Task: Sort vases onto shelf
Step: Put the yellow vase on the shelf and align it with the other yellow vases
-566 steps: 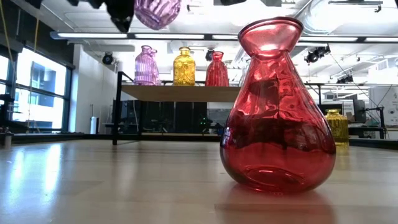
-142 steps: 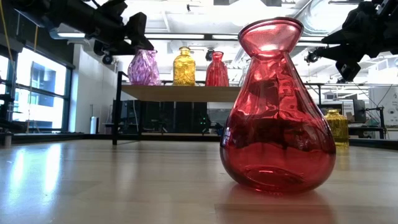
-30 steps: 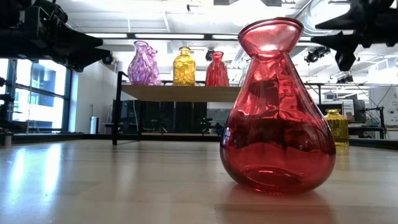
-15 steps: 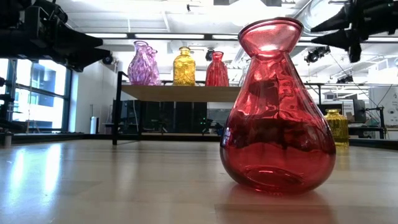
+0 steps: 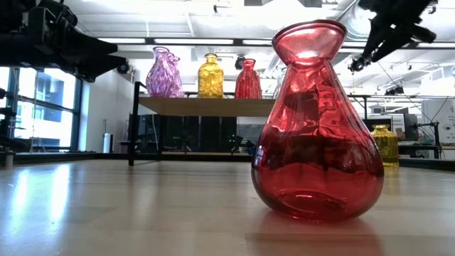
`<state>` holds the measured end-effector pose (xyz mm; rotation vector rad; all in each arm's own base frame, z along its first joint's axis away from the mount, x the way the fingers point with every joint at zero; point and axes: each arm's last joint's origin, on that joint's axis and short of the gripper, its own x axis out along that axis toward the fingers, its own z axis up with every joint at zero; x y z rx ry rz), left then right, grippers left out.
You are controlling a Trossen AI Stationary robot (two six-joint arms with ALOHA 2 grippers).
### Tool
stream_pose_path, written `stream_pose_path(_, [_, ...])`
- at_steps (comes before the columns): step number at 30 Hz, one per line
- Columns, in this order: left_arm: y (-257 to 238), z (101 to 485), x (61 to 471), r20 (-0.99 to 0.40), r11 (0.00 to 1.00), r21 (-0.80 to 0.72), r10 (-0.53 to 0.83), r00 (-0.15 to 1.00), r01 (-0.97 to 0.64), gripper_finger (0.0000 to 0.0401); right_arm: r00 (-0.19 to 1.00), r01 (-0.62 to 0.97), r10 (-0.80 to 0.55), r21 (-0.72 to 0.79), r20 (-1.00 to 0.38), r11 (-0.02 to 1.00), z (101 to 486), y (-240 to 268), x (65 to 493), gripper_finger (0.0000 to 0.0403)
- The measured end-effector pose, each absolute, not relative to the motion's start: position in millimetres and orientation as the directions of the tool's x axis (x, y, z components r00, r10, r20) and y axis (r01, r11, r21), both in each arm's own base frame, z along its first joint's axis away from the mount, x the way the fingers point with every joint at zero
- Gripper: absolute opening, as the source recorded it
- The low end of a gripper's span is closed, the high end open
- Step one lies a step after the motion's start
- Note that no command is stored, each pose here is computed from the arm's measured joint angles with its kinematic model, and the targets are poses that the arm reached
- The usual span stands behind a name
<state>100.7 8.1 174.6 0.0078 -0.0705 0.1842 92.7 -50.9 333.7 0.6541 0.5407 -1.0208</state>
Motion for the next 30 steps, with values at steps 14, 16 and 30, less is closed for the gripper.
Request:
stream_pose_path(14, [8.1, 174.6, 100.7, 0.071, 0.983, 0.001, 0.183, 0.981, -0.183, 0.0255, 0.14, 0.982, -0.249, 0.102, -0.958, 0.162, 321.0, -115.1, 131.9, 0.0119])
stream_pose_path(16, [8.1, 174.6, 100.7, 0.071, 0.983, 0.001, 0.183, 0.981, -0.183, 0.0255, 0.125, 0.987, -0.251, 0.094, -0.96, 0.132, 316.4, -119.8, 129.6, 0.0119])
stream_pose_path(30, [8.1, 174.6, 100.7, 0.071, 0.983, 0.001, 0.183, 0.981, -0.183, 0.0255, 0.115, 0.993, -0.156, 0.119, -0.981, -0.016, 254.6, -136.0, 115.2, 0.0119])
